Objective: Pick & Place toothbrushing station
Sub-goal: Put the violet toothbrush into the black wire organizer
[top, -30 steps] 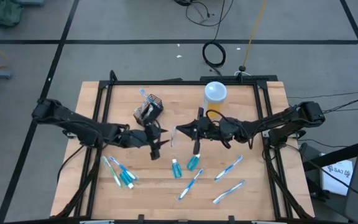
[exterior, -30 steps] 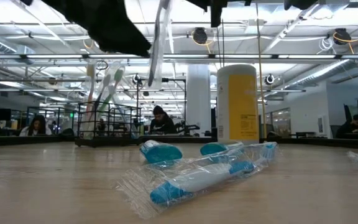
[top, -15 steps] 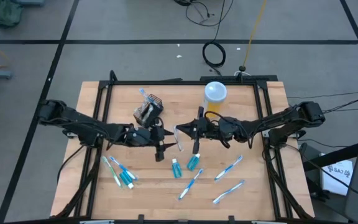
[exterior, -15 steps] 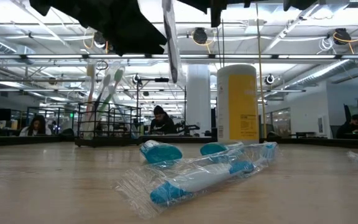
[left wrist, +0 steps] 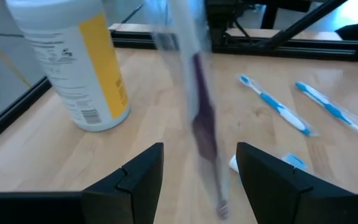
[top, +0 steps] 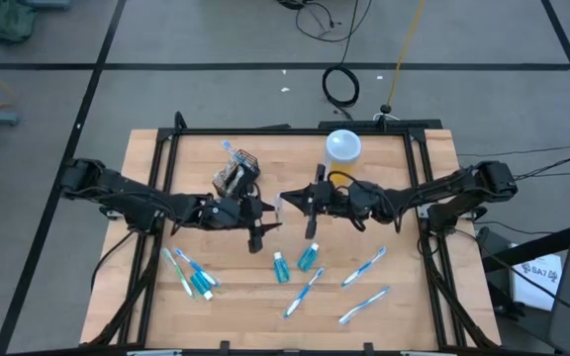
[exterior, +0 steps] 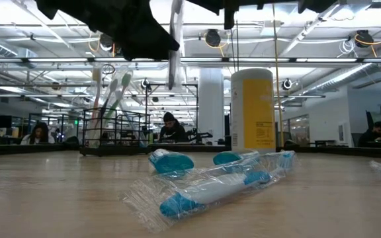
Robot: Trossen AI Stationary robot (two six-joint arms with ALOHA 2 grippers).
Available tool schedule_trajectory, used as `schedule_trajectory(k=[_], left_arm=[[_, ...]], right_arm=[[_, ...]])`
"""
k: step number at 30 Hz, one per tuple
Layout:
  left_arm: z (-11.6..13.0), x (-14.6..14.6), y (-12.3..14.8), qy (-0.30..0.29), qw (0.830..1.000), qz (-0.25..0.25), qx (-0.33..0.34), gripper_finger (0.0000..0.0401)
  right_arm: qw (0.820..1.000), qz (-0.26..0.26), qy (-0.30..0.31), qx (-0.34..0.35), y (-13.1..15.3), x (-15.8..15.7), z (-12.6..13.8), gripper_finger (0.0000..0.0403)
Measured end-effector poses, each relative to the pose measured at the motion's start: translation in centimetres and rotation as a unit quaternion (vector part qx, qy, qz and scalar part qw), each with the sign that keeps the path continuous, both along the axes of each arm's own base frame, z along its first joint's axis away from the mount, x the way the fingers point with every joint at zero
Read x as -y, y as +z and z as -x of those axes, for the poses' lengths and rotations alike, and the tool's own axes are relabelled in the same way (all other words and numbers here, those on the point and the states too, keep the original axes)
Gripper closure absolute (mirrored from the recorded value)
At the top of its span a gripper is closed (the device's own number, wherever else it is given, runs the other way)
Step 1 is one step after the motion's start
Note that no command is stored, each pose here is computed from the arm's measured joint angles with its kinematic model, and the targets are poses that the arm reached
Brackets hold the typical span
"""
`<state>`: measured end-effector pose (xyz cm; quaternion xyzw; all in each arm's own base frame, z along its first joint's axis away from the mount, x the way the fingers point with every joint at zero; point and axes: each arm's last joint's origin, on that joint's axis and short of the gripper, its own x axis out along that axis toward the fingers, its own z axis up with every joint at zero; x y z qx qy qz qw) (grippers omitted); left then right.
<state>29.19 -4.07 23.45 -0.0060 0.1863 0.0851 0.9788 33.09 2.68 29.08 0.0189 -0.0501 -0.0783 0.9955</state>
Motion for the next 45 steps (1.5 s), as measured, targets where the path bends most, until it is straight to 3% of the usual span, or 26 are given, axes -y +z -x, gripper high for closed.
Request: schedule_trajectory(k=[6, 15, 19, 24, 31, 37, 45], left_arm=[[-0.1, -0.8, -0.1, -0.016, 1.0, 0.011, -0.004, 0.0213], [-0.2, -1.7, -0.1, -0.019, 1.0, 0.019, -0.006, 0.0346], [-0.2, -1.9, -0.1, -0.018, 1.0, 0.013, -0.007, 0.0387], [-0.2, -1.9, -0.2, -0.022, 1.0, 0.005, -0.012, 0.0377], [-0.1, -1.9, -0.3, -0.028, 0.999, -0.011, -0.025, 0.0365], [-0.1, -1.9, -0.4, -0.032, 0.999, -0.021, -0.031, 0.039], [-0.2, -2.9, -0.4, -0.015, 0.999, -0.02, -0.031, 0.0369]], right_arm=[[1.0, -0.002, -0.012, 0.012, 0.2, 0.8, 0.0, 0.0403], [1.0, 0.006, -0.016, 0.003, 0.1, 1.1, -0.1, 0.0403], [1.0, 0.018, -0.017, -0.002, 0.0, 1.1, -0.1, 0.0403], [0.998, 0.044, -0.017, -0.03, -0.4, 1.0, -0.1, 0.0392], [0.996, 0.051, -0.016, -0.07, -1.2, 1.0, -0.1, 0.0331], [0.993, 0.025, -0.014, -0.112, -2.1, 1.0, 0.0, 0.0271], [0.993, -0.016, -0.001, -0.114, -2.5, 0.9, -0.2, 0.0207]])
